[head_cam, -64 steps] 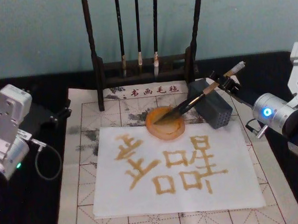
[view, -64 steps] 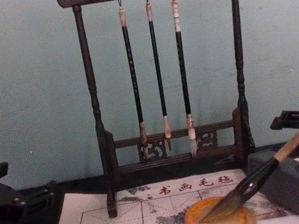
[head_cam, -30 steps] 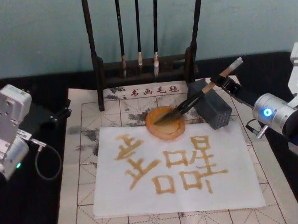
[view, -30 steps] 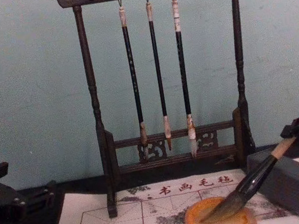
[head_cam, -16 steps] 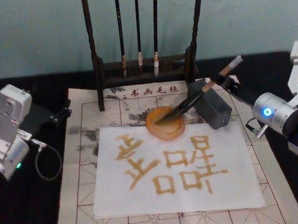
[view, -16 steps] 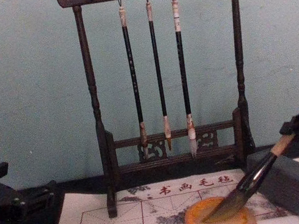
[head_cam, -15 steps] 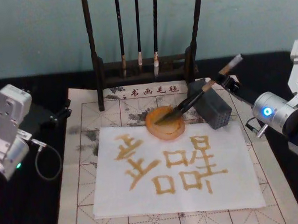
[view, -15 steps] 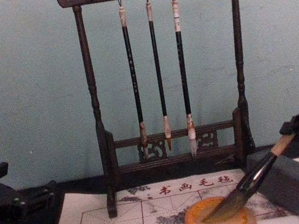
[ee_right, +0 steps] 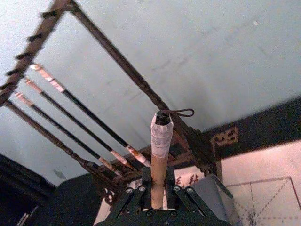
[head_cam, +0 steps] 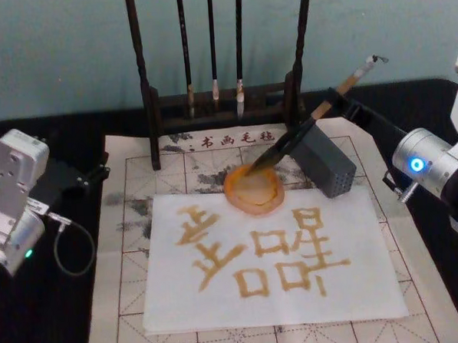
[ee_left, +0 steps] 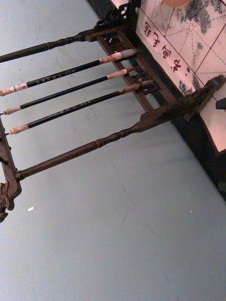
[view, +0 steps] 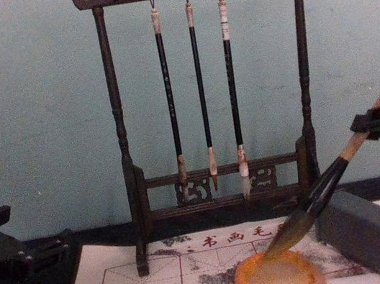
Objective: Pick up the brush from the inkstone, write on the paper, then place the brush back to its original position.
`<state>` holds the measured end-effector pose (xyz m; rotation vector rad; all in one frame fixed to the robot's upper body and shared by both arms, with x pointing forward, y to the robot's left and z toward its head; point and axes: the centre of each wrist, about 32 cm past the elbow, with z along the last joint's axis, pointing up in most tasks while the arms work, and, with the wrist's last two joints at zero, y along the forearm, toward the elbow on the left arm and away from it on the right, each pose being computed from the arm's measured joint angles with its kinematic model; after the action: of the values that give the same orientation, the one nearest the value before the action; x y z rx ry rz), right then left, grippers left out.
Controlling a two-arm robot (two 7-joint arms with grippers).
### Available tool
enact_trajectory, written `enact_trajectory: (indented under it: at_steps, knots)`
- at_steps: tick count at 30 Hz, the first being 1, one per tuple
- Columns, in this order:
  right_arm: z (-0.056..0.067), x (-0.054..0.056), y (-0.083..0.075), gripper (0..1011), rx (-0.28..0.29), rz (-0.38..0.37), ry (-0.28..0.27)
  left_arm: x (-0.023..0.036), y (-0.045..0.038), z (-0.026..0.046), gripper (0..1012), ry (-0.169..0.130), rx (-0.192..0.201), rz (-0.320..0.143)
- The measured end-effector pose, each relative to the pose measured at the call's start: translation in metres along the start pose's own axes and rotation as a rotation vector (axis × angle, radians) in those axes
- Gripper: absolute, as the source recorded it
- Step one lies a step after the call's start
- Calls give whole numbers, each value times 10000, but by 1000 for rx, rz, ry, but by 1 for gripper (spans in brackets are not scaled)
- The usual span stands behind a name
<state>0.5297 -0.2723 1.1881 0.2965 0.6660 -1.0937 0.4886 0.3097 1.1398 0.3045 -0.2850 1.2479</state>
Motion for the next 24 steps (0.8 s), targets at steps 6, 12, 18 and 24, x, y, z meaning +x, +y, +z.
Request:
enact_trajectory:
  at_steps: [6, 12, 18, 24]
  knots:
    - [15, -47, -125, 187, 35, 38, -126, 0, 0, 0, 1001, 0, 0, 0]
    - [26, -92, -257, 187, 70, 72, -263, 0, 0, 0, 1001, 0, 0, 0]
    - [21, -116, -371, 187, 82, 108, -356, 0, 0, 0, 1001, 0, 0, 0]
    - [36, -117, -537, 187, 75, 153, -458, 0, 0, 0, 1001, 0, 0, 0]
